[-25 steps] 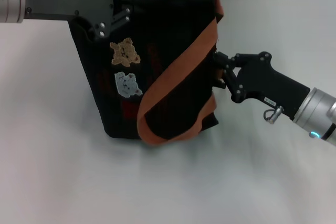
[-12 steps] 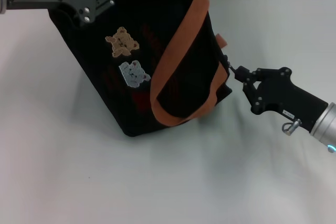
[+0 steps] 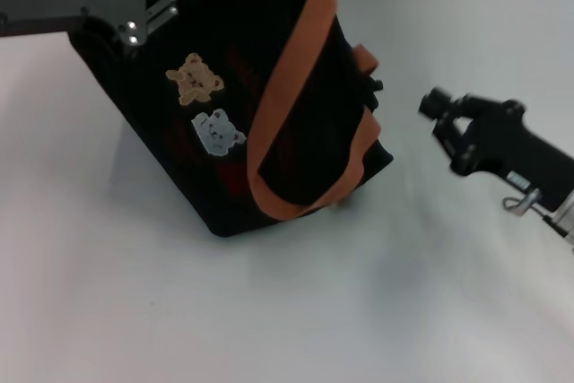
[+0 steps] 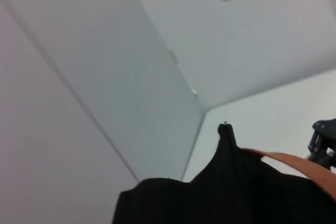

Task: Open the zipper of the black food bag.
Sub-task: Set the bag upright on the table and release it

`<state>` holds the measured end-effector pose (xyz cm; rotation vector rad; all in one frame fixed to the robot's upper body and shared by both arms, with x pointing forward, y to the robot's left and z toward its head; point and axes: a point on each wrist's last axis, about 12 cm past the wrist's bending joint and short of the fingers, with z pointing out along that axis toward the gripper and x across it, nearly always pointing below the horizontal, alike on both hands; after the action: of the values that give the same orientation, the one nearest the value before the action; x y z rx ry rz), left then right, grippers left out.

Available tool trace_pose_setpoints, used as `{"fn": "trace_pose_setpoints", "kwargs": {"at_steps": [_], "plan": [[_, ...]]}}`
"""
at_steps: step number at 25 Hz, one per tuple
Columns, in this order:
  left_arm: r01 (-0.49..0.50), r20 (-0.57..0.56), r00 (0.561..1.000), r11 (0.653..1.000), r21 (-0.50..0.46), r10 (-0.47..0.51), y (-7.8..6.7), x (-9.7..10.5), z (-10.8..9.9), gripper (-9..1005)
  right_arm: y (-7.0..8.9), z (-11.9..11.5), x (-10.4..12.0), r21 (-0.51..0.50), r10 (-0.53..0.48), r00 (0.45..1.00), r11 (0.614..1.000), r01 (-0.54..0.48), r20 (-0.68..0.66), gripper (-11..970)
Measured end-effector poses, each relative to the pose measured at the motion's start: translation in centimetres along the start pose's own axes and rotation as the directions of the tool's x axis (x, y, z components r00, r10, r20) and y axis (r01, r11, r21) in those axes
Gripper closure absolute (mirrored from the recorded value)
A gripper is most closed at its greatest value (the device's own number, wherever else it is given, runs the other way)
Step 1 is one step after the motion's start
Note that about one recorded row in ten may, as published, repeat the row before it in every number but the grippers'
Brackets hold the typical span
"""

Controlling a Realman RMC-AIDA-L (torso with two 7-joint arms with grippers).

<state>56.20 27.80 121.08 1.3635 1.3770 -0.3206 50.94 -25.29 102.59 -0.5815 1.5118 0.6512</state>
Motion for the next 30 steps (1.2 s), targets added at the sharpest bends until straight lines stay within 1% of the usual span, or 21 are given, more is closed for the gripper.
{"fn": "trace_pose_setpoints", "kwargs": {"at_steps": [1, 2, 4, 5, 6, 7, 8, 9, 10, 11, 12, 13, 15, 16, 17, 18, 21, 22, 23, 27, 30], "plan": [[0.046, 0.011, 0.999, 0.999, -0.019, -0.046, -0.2, 0.8, -0.2, 926, -0.1, -0.2, -0.3, 0.018, 0.024, 0.999, 1.000, -0.025, 0.030, 960], [0.132, 0.034, 0.991, 0.990, -0.052, -0.131, -0.6, 2.3, -0.6, 926, -0.3, -0.7, -0.6, 0.042, 0.047, 0.996, 0.998, -0.050, 0.075, 959], [0.132, 0.034, 0.991, 0.990, -0.052, -0.131, -0.6, 2.3, -0.6, 926, -0.4, -1.0, -0.7, 0.054, 0.051, 0.994, 0.997, -0.056, 0.093, 874], [0.265, 0.072, 0.963, 0.959, -0.103, -0.258, -1.3, 4.9, -1.4, 926, -0.5, -1.1, -0.9, 0.061, 0.052, 0.993, 0.996, -0.059, 0.108, 832], [0.295, 0.079, 0.955, 0.949, -0.114, -0.287, -1.5, 5.5, -1.6, 926, -0.5, -1.3, -0.9, 0.067, 0.052, 0.992, 0.996, -0.060, 0.115, 790], [0.373, 0.099, 0.927, 0.917, -0.144, -0.362, -2.4, 7.4, -2.2, 926, -0.6, -1.4, -1.0, 0.074, 0.052, 0.991, 0.995, -0.061, 0.120, 743], [0.373, 0.099, 0.927, 0.917, -0.144, -0.362, -2.4, 7.4, -2.2, 926, -0.6, -1.4, -1.0, 0.074, 0.052, 0.991, 0.995, -0.061, 0.120, 696], [0.432, 0.116, 0.901, 0.887, -0.162, -0.418, -3.4, 8.9, -2.4, 926, -0.6, -1.4, -0.9, 0.076, 0.052, 0.992, 0.995, -0.061, 0.119, 648], [0.432, 0.116, 0.901, 0.887, -0.162, -0.418, -3.4, 8.9, -2.4, 926, -0.7, -1.4, -0.9, 0.077, 0.050, 0.992, 0.995, -0.060, 0.118, 601], [0.468, 0.127, 0.883, 0.867, -0.170, -0.451, -4.2, 9.8, -2.5, 926, -0.7, -1.4, -0.9, 0.078, 0.049, 0.992, 0.995, -0.059, 0.117, 554], [0.529, 0.151, 0.848, 0.830, -0.176, -0.509, -5.7, 11.0, -2.4, 926, -0.8, -1.3, -1.0, 0.077, 0.048, 0.992, 0.995, -0.057, 0.117, 520], [0.529, 0.151, 0.848, 0.830, -0.176, -0.509, -5.7, 11.0, -2.4, 926, -0.8, -1.3, -1.0, 0.077, 0.048, 0.992, 0.995, -0.057, 0.117, 486], [0.579, 0.182, 0.813, 0.797, -0.169, -0.552, -7.0, 11.8, -1.9, 926, -0.8, -1.2, -1.1, 0.075, 0.046, 0.992, 0.996, -0.055, 0.118, 418], [0.622, 0.219, 0.780, 0.768, -0.156, -0.587, -8.0, 12.2, -1.2, 926, -0.8, -1.1, -1.1, 0.074, 0.045, 0.992, 0.996, -0.055, 0.120, 384], [0.640, 0.240, 0.763, 0.754, -0.147, -0.601, -8.5, 12.3, -0.7, 926, -0.8, -1.1, -1.2, 0.072, 0.045, 0.991, 0.996, -0.054, 0.124, 350], [0.659, 0.265, 0.744, 0.740, -0.136, -0.613, -9.1, 12.3, -0.1, 926, -0.8, -1.1, -1.2, 0.072, 0.045, 0.991, 0.996, -0.054, 0.124, 350], [0.704, 0.331, 0.687, 0.706, -0.080, -0.647, -10.7, 12.0, 2.6, 926, -1.0, -1.4, -1.3, 0.091, 0.047, 0.989, 0.994, -0.060, 0.142, 350], [0.712, 0.344, 0.671, 0.701, -0.049, -0.657, -11.3, 11.5, 4.4, 926, -1.1, -2.0, -1.5, 0.117, 0.055, 0.983, 0.990, -0.076, 0.175, 351], [0.712, 0.344, 0.671, 0.701, -0.049, -0.657, -11.3, 11.5, 4.4, 926, -1.1, -2.0, -1.5, 0.117, 0.055, 0.983, 0.990, -0.076, 0.175, 351], [0.722, 0.324, 0.655, 0.691, -0.006, -0.682, -11.8, 10.5, 8.0, 926, -1.8, -4.6, -1.9, 0.198, 0.083, 0.961, 0.971, -0.138, 0.264, 351], [0.742, 0.307, 0.628, 0.670, 0.041, -0.715, -11.4, 9.9, 8.8, 926, -1.9, -5.3, -1.9, 0.215, 0.090, 0.956, 0.965, -0.154, 0.280, 350]]}}
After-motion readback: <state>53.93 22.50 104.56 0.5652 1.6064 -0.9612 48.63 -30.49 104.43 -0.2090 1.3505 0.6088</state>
